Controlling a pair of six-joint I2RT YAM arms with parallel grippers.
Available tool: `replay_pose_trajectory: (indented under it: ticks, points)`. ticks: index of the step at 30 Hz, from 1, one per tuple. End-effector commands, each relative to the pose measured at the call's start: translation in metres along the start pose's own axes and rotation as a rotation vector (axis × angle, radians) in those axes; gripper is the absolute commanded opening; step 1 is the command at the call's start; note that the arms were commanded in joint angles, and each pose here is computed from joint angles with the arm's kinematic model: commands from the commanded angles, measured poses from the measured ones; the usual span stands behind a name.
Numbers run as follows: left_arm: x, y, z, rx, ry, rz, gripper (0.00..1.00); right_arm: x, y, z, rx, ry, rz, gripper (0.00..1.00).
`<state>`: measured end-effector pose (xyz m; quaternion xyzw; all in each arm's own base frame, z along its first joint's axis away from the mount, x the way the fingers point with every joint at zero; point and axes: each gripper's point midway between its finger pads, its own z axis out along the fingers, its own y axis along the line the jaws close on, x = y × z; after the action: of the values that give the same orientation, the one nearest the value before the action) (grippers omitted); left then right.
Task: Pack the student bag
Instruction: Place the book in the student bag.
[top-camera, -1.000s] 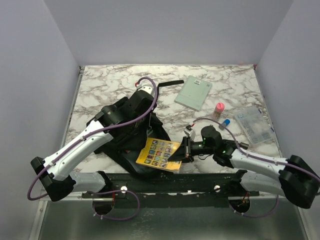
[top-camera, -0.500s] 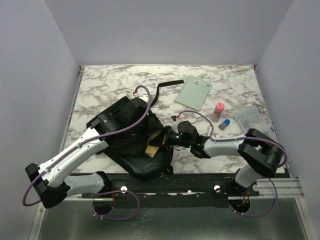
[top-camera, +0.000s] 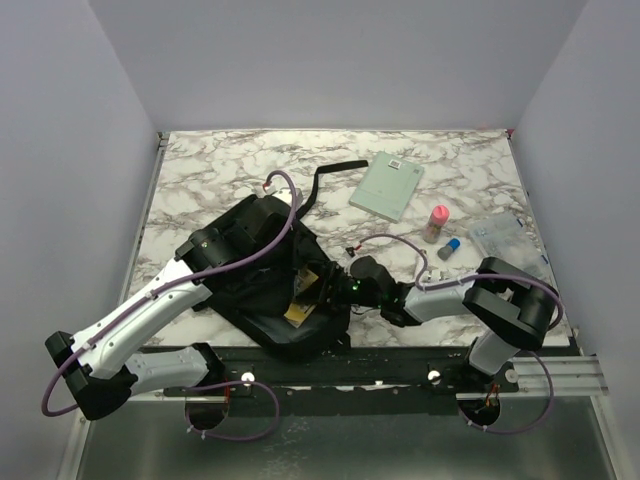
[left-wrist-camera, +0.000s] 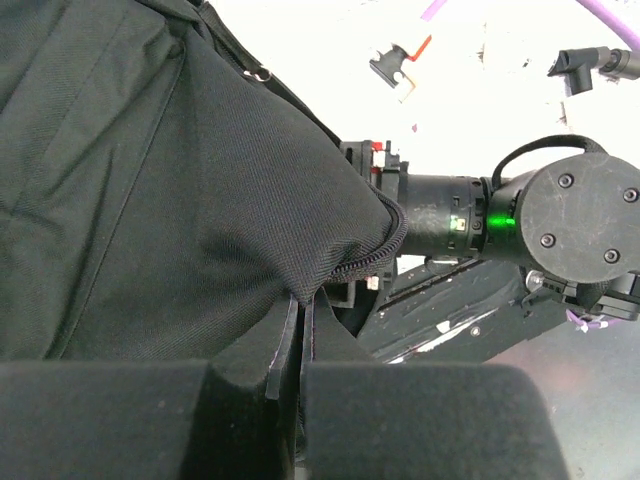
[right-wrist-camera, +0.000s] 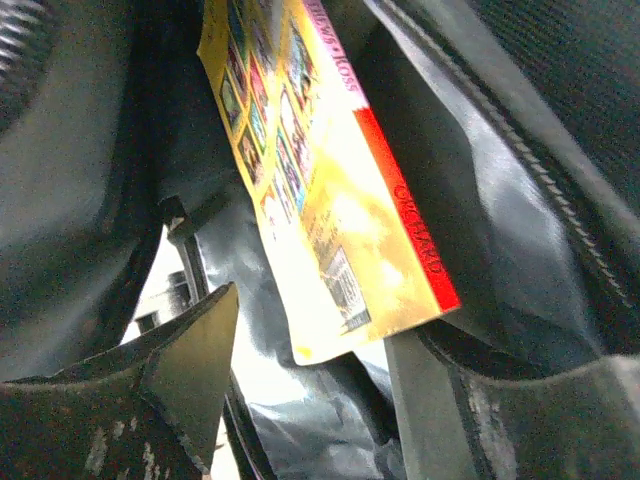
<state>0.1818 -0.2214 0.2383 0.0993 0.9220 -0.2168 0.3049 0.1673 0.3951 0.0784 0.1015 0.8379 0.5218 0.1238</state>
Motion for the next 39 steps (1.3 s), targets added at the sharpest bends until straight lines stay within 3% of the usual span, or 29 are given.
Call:
replay_pose_trajectory:
  ticks: [1,8,9,13,16,19,24,35,39]
  points:
    - [-0.016,-0.014,-0.012,0.071,-0.066,0.001,0.0,0.017,0.001,-0.015,-0.032,0.045,0.011,0.57]
    - [-0.01,-0.013,-0.005,0.068,-0.039,-0.014,0.0,-0.002,0.031,0.016,-0.117,-0.017,0.034,0.01]
    - [-0.009,-0.012,-0.004,0.065,-0.042,-0.015,0.0,-0.008,0.036,0.022,-0.129,-0.042,0.056,0.0]
    - [-0.018,-0.001,-0.017,0.028,-0.104,0.014,0.0,-0.037,0.058,0.051,-0.182,-0.157,0.083,0.0]
    - [-0.021,0.007,-0.025,0.004,-0.138,0.02,0.0,-0.037,0.069,0.063,-0.216,-0.136,0.079,0.01]
    - [-0.019,0.014,-0.028,-0.017,-0.146,0.018,0.0,-0.03,0.061,0.063,-0.186,-0.109,0.041,0.2]
    - [-0.015,0.022,-0.023,-0.044,-0.14,0.007,0.0,-0.02,0.034,0.045,-0.149,-0.093,0.02,0.39]
    - [-0.006,0.027,-0.017,-0.051,-0.115,0.001,0.0,-0.019,0.037,0.054,-0.149,-0.079,-0.002,0.37]
    - [-0.002,0.03,-0.016,-0.053,-0.109,-0.005,0.0,-0.019,0.038,0.051,-0.134,-0.076,-0.046,0.47]
